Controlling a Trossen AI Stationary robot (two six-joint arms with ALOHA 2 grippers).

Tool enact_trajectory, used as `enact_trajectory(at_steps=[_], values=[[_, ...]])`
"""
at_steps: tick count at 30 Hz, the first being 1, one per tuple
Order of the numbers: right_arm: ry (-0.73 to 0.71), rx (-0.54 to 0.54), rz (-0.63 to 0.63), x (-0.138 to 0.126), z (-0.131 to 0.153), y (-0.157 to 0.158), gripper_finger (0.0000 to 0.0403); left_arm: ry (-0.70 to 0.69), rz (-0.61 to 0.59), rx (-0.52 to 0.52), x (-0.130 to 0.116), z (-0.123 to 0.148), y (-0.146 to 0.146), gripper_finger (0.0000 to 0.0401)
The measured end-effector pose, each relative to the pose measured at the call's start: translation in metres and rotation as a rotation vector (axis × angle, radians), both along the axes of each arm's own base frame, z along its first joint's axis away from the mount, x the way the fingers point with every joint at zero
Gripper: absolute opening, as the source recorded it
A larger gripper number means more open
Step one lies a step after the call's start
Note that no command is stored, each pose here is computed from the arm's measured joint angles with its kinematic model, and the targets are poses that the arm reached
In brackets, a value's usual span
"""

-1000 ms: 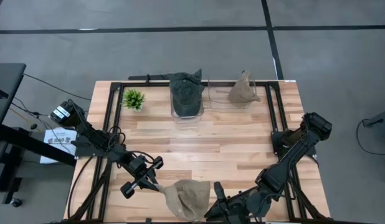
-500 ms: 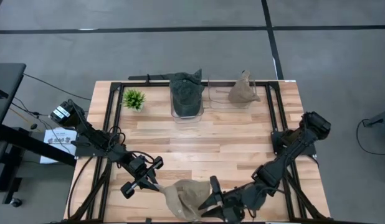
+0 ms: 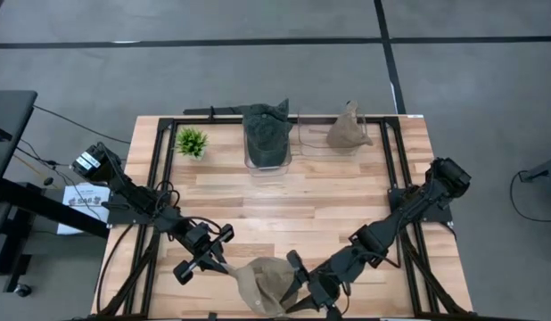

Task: Pick & Place hat
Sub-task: Put the brown cap into the right transparent bin

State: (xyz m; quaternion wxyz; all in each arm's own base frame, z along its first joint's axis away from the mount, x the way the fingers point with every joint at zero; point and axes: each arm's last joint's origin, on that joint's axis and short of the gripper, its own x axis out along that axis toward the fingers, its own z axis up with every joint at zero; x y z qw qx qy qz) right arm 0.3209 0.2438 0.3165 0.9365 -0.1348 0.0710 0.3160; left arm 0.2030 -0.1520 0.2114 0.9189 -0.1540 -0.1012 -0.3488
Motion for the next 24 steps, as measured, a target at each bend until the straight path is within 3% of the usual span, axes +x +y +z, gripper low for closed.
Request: enact_trajectory(at_steps=[17, 24], values=[[0.085, 0.021, -0.005, -0.001, -0.010, 0.005, 0.0110, -0.012, 0.007, 0.017, 0.000, 0.000, 0.000, 0.0022], [0.087, 0.020, -0.011, 0.005, -0.018, 0.007, 0.0131, -0.011, 0.018, 0.019, 0.000, 0.000, 0.000, 0.0022]])
